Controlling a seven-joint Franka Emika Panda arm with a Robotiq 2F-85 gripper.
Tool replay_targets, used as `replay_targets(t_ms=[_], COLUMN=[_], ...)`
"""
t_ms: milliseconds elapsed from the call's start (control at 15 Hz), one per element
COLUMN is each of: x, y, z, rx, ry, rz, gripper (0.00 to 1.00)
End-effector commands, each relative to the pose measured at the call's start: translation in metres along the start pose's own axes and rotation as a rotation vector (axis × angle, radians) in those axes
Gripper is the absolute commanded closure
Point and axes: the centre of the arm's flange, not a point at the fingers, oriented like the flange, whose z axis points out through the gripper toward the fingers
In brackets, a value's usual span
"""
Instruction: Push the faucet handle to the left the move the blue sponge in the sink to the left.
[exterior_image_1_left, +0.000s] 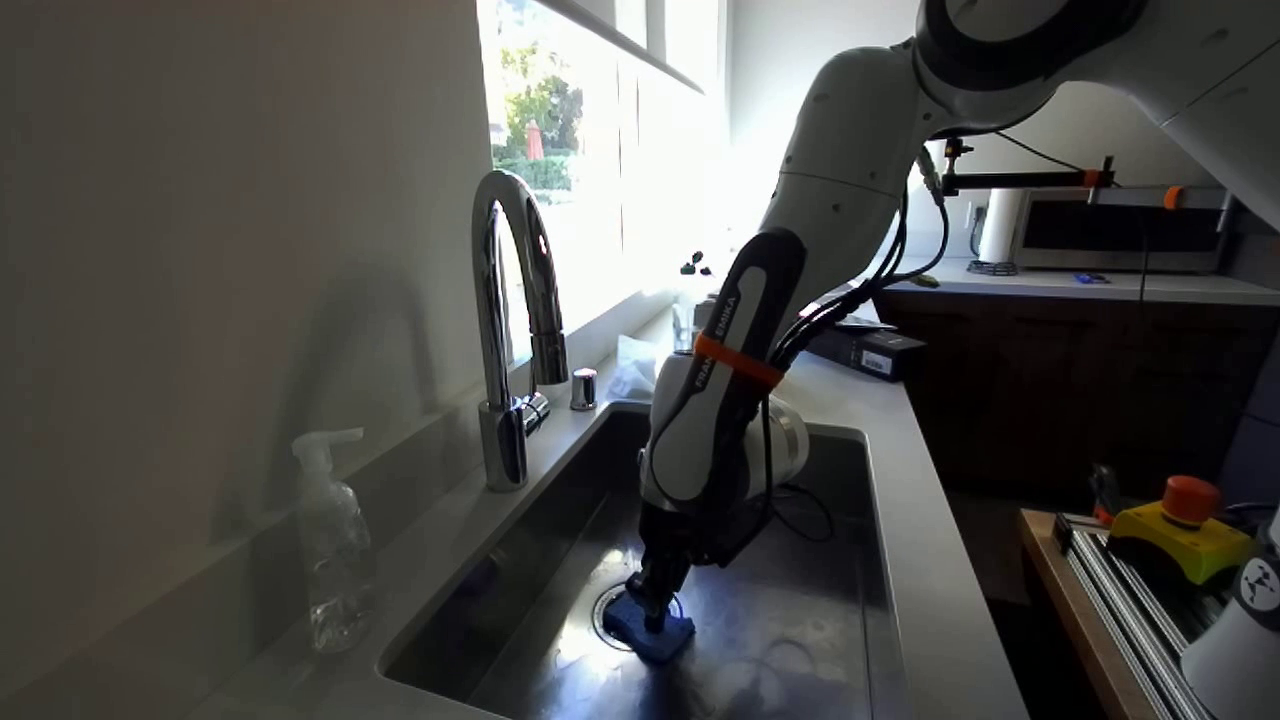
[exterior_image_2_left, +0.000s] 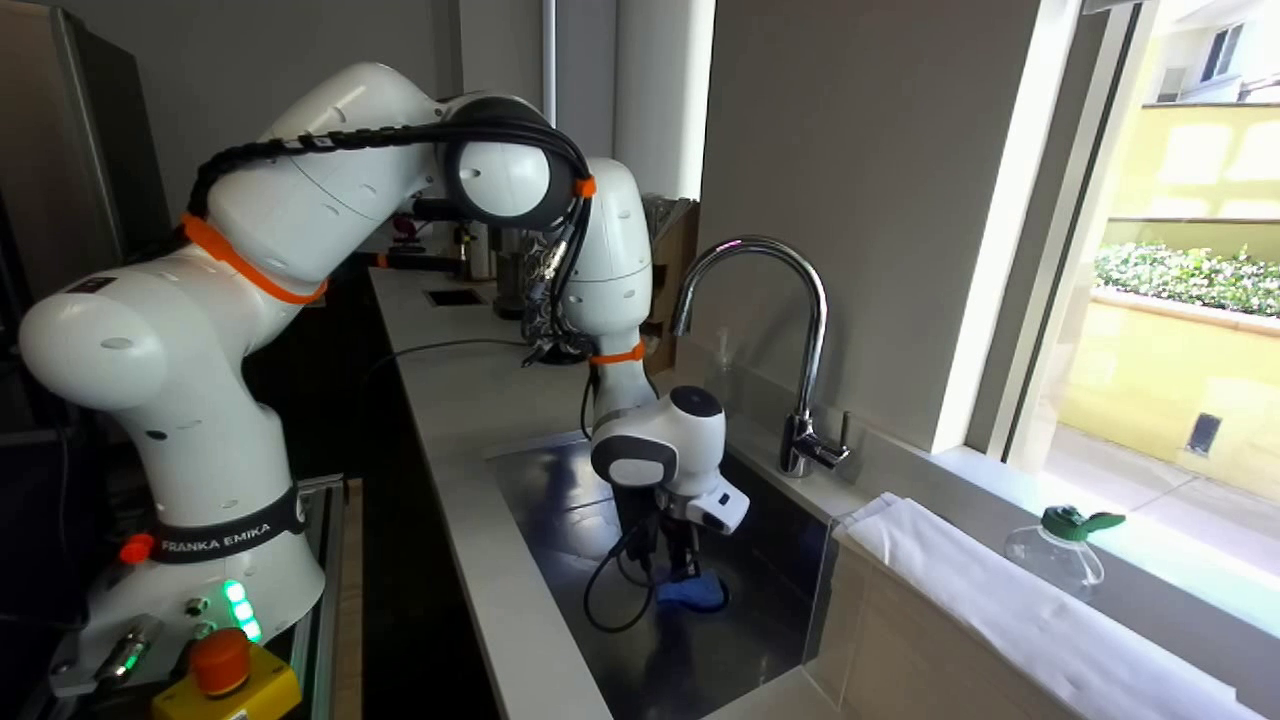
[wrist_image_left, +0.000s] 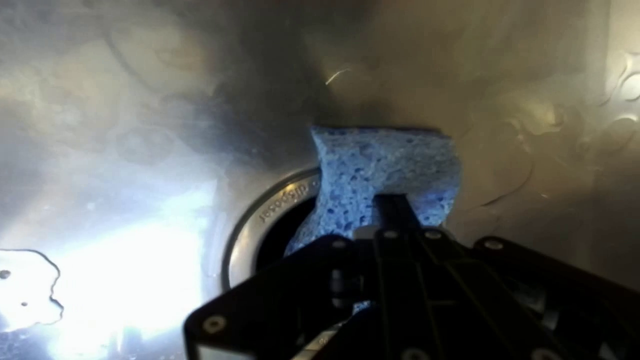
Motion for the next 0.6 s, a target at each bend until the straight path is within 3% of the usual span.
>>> replay_targets(t_ms=[0, 533], x=[-0.011, -0.01], y=[-0.018, -0.051], z=[0.018, 0.02], rx=[0.019, 0.028], ry=[-0.049, -0.054], rz=[-0.019, -0.059], gripper=[1.0, 1.0])
